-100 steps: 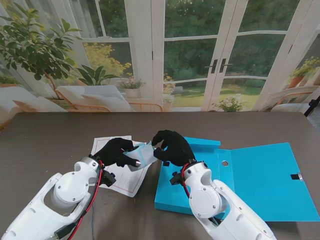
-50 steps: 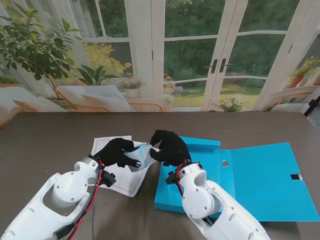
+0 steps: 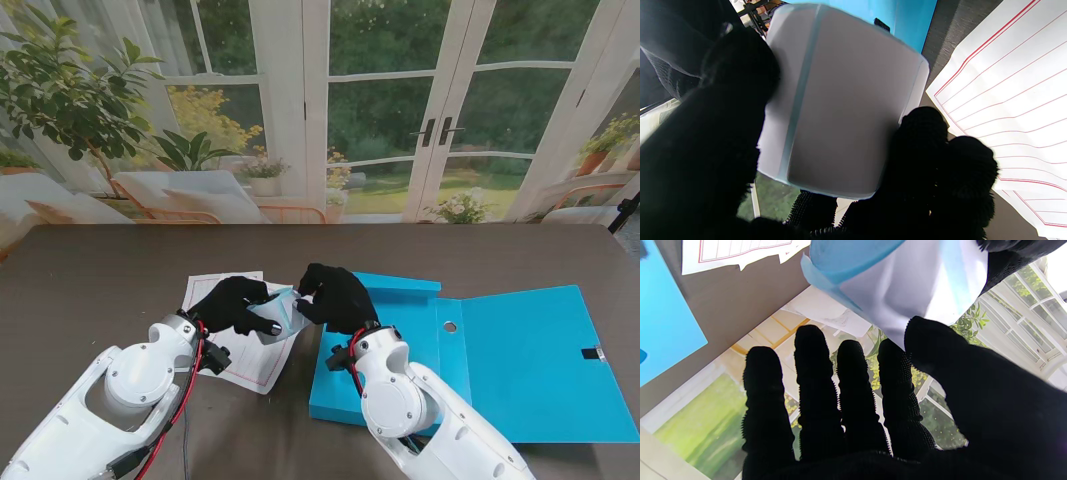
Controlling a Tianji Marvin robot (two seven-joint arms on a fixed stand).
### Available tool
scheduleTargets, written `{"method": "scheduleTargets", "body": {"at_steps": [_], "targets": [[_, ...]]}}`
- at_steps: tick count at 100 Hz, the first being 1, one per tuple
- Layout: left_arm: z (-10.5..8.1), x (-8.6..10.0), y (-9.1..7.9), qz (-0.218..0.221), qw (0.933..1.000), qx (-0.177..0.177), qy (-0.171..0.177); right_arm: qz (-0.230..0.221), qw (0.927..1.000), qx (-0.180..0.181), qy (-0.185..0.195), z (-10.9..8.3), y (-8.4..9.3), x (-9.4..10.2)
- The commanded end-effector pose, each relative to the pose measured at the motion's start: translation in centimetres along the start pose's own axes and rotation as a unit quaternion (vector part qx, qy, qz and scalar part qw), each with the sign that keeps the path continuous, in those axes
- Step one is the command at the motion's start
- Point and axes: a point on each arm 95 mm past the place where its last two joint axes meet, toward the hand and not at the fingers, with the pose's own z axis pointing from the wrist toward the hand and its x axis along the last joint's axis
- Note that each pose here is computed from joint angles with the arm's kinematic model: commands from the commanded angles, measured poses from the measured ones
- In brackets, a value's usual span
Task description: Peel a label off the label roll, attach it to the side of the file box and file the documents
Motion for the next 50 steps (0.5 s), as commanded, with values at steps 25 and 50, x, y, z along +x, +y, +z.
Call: {"method": "scheduleTargets", "body": {"at_steps": [25,50], "targets": [[0.12,0.41,-0.09,-0.008,0.9999,-0.006,0.009,0.013,0.9999,0.004,0.006,0.14,-0.86,-0.08],[0.04,0.31,-0.14,0.000,0.9998,-0.014,0.011,0.025,0.9997,-0.001,-0.003,0.45,-1.01,-0.37]]}}
